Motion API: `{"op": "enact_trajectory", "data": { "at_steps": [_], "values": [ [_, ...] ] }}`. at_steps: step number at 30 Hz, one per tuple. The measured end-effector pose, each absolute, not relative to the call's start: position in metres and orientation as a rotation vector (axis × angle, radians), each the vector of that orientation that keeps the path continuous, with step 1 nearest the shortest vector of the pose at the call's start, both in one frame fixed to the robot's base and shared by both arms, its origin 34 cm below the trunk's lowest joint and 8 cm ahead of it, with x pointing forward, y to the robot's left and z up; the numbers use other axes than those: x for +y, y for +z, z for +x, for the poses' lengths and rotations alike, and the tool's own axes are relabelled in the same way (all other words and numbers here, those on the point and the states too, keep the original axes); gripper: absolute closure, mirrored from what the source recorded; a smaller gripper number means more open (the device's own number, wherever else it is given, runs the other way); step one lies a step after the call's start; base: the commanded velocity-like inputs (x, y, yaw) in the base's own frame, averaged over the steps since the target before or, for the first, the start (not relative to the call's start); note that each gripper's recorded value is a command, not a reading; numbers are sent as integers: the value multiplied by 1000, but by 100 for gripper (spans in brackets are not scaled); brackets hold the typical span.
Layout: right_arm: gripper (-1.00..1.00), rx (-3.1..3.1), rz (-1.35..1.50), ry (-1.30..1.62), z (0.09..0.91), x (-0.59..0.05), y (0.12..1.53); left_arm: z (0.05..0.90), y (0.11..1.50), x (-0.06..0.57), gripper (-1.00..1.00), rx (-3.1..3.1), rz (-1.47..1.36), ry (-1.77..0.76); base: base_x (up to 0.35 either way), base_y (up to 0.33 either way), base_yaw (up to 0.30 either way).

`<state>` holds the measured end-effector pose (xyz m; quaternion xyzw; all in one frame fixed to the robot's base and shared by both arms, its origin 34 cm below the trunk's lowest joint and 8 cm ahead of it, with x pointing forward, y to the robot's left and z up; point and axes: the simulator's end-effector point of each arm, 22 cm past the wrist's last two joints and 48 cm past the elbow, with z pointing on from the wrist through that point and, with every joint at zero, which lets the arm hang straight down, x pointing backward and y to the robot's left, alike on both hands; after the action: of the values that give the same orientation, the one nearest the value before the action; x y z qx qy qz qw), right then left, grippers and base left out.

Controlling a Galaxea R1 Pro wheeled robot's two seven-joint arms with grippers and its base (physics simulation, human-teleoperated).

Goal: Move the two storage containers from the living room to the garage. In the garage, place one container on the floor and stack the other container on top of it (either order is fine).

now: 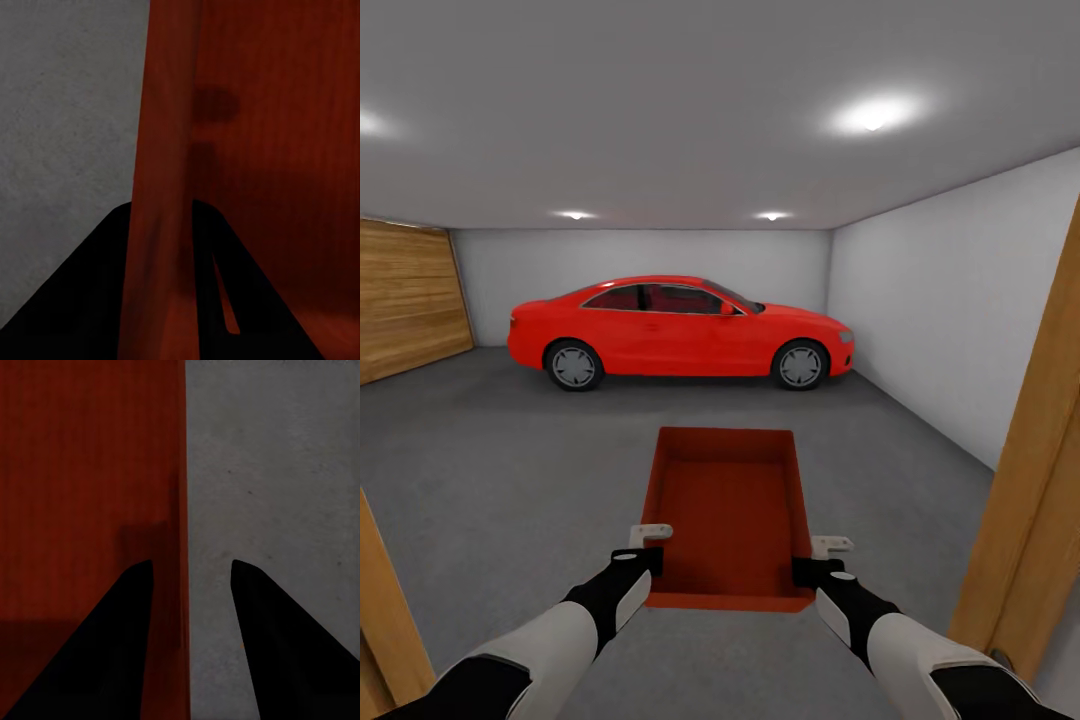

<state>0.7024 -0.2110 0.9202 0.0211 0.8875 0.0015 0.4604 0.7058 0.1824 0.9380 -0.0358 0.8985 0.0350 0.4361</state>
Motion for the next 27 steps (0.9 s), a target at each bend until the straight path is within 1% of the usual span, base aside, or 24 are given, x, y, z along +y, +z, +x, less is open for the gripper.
{"op": "enact_trajectory", "data": {
  "at_steps": [9,12,16,27],
  "values": [
    [100,2184,52,4,702,-211,920,706,938,182,100,2236,-88,88,1,0,0],
    [100,2184,52,4,702,-211,920,706,938,182,100,2236,-88,88,105,0,0],
    [100,2184,52,4,702,-211,920,705,938,182,100,2236,-89,87,252,0,0],
    [100,2184,50,4,702,-210,921,705,938,183,100,2236,-97,89,316,0,0]
  ]
}}
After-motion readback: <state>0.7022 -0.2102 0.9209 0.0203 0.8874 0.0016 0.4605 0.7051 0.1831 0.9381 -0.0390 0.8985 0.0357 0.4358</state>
